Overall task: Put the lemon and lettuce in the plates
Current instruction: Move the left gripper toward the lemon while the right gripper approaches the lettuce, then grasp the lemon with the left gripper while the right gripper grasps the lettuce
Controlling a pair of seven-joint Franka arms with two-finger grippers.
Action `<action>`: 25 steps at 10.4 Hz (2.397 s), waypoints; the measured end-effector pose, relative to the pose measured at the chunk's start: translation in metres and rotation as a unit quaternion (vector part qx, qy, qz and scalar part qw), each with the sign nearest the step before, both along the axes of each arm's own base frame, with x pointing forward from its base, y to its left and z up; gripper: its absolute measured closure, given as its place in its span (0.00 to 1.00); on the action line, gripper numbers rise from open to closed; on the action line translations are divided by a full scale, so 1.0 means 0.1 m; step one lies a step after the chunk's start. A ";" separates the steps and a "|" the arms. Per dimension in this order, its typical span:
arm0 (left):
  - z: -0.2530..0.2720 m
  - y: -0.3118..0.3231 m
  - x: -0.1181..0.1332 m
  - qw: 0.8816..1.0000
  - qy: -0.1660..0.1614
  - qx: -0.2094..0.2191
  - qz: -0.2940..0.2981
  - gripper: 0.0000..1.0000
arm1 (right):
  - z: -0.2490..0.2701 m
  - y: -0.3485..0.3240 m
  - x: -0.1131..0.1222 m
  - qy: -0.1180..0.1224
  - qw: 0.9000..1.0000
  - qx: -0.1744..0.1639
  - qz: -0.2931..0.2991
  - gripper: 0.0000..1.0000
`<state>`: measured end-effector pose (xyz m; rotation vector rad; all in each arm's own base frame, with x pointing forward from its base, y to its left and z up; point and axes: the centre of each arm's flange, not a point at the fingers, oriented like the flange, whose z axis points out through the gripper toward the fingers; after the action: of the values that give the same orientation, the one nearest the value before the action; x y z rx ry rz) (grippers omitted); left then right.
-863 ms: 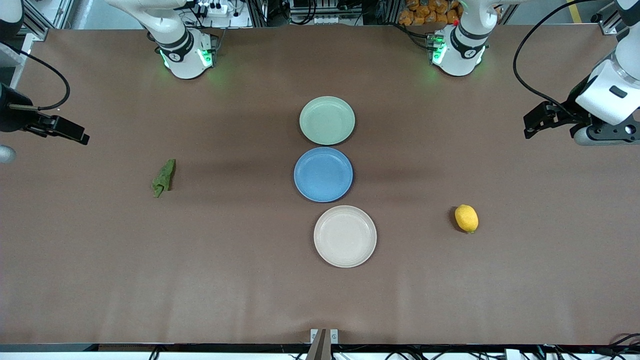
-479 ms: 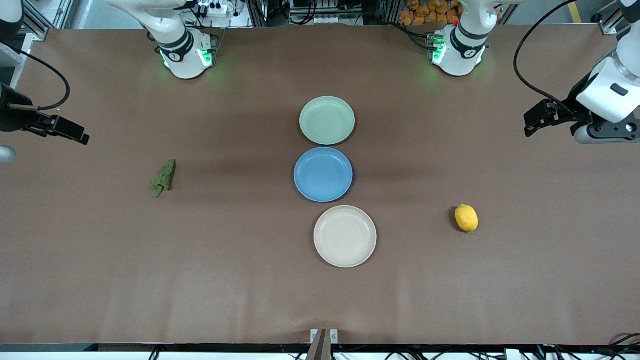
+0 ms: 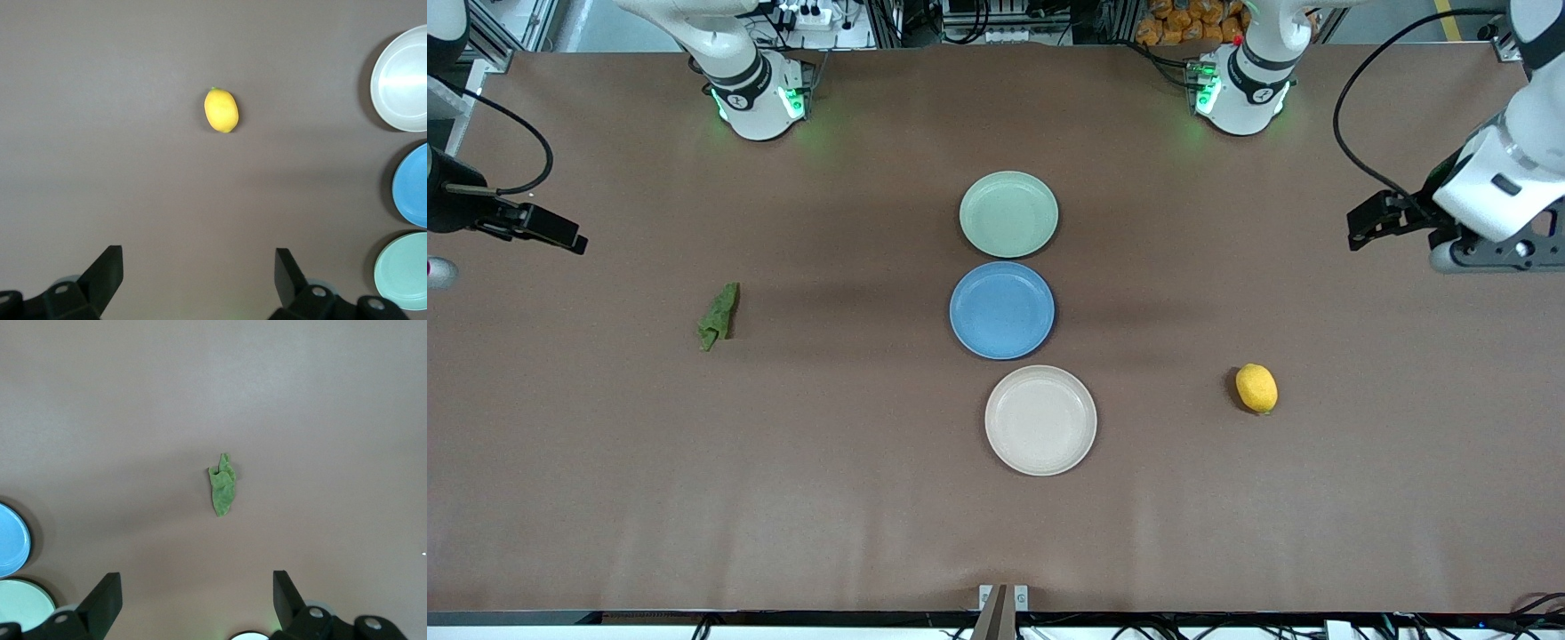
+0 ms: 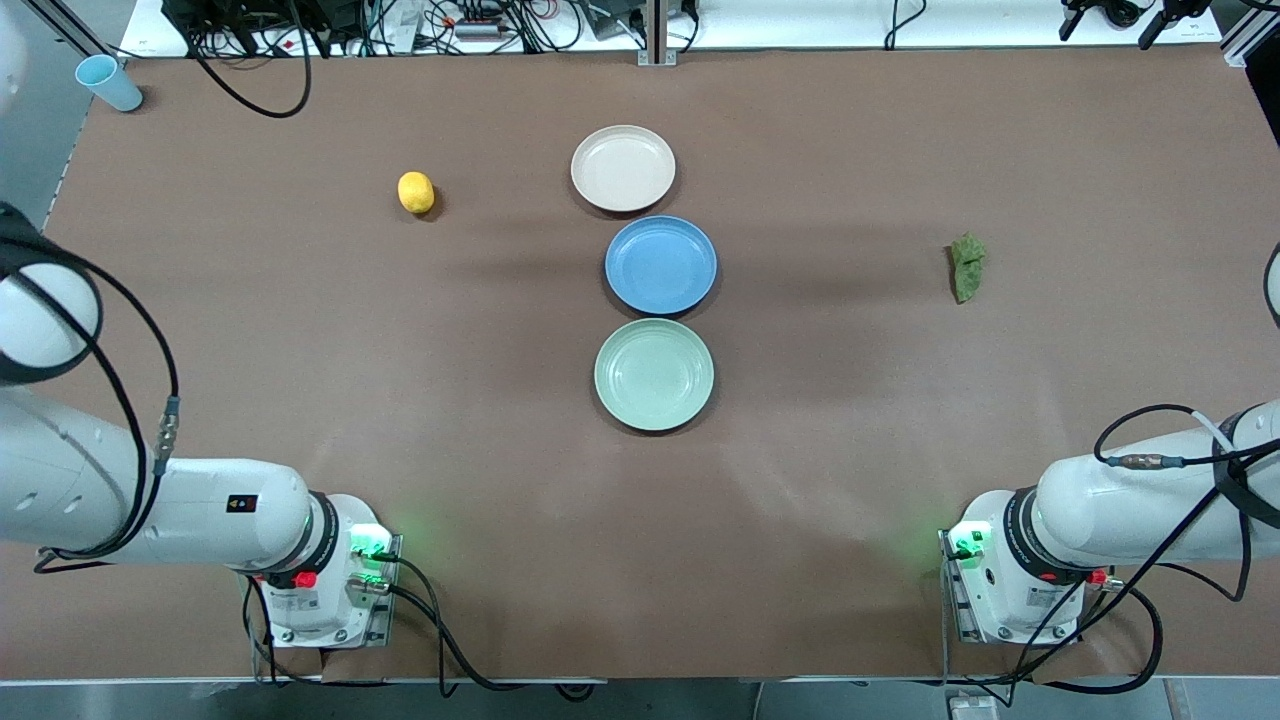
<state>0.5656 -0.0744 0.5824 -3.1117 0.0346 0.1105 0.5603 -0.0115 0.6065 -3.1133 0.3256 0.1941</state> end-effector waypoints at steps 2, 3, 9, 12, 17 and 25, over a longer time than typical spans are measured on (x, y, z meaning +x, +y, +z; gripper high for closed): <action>-0.35 0.02 0.14 1.000 0.031 0.001 0.002 0.00 | -0.01 0.00 -0.01 0.005 1.000 0.000 0.000 0.00; -0.55 0.01 0.21 0.999 0.048 0.002 0.005 0.00 | -0.02 0.00 -0.02 0.010 1.000 0.000 0.000 0.00; -1.63 -0.03 0.63 0.998 0.058 -0.006 0.013 0.00 | -0.25 -0.02 -0.22 0.097 0.995 0.002 -0.001 0.00; -2.12 0.06 0.70 0.999 0.045 -0.011 0.021 0.00 | -0.41 -0.07 -0.22 0.109 0.994 0.003 -0.006 0.00; -2.80 0.20 0.83 0.998 0.047 -0.017 0.034 0.00 | -1.09 -0.26 -0.14 0.108 0.994 0.005 -0.023 0.00; -3.50 0.07 0.95 0.997 0.022 -0.023 0.074 0.00 | -2.66 -0.31 -0.27 0.076 0.997 0.004 -0.023 0.00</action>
<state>0.6606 -0.0669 0.2319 -3.1539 -0.1942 0.1828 0.5329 -0.0428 0.3405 -3.0852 0.3975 0.4306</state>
